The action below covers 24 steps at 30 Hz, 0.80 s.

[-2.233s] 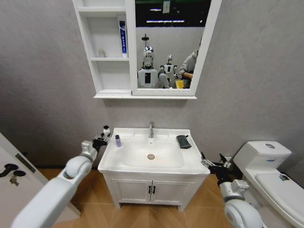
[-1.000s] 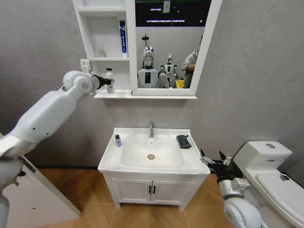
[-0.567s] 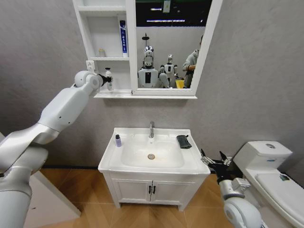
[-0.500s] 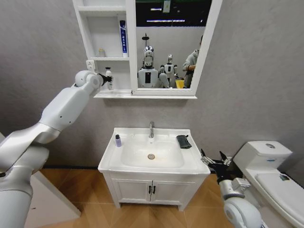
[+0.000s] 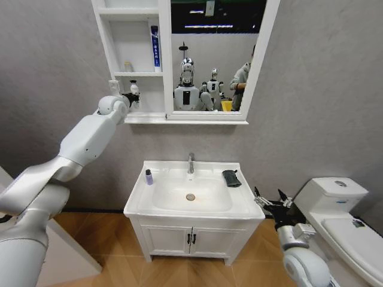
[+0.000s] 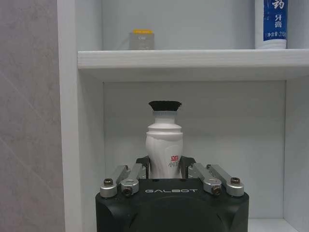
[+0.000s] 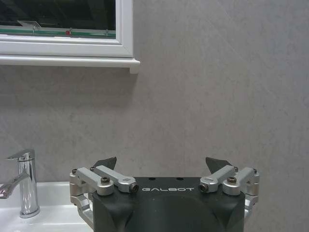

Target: Move facial cleanser and shampoo from washbasin to cabinet, then wipe washbasin with towel.

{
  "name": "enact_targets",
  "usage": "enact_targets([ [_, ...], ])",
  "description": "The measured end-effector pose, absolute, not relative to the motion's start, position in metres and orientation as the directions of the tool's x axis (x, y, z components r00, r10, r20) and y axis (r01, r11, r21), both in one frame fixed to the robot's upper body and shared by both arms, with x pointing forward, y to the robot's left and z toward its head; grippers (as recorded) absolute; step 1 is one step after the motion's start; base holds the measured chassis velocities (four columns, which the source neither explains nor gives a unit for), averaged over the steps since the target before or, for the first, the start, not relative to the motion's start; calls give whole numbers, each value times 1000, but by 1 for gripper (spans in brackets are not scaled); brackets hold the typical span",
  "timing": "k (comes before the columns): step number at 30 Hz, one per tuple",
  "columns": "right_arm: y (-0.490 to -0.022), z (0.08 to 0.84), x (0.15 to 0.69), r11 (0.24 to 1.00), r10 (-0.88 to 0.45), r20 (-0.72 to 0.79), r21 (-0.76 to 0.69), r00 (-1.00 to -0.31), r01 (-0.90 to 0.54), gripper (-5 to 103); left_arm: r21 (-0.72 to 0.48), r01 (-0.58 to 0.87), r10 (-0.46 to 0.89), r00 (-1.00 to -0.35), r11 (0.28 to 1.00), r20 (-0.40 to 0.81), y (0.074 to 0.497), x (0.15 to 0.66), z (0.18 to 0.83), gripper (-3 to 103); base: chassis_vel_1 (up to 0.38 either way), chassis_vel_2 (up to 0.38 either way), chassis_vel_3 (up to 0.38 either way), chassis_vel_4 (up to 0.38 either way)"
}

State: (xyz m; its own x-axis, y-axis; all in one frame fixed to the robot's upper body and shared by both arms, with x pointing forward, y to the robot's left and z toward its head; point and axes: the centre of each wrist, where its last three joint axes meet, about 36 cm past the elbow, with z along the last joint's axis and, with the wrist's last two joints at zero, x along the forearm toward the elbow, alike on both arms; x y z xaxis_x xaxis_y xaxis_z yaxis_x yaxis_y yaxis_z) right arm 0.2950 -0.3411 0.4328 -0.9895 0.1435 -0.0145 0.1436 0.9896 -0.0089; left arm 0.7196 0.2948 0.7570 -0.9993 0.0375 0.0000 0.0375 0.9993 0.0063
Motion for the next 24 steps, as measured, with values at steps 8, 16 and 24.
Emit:
enact_targets([
  [8, -342, 431, 293, 989, 149, -16, -9, -989, 149, 100, 10, 41, 41, -999, 999, 12, 297, 723, 745, 32, 0, 0, 0, 0],
  [16, -342, 429, 291, 988, 153, -26, -5, -988, 154, 100, 0, 63, 63, -998, 998, 18, 296, 724, 738, 32, 0, 0, 0, 0],
  [24, -340, 424, 286, 987, 164, -26, 5, -986, 164, 100, -6, 65, 65, -998, 998, 16, 296, 726, 732, 31, 0, 0, 0, 0],
])
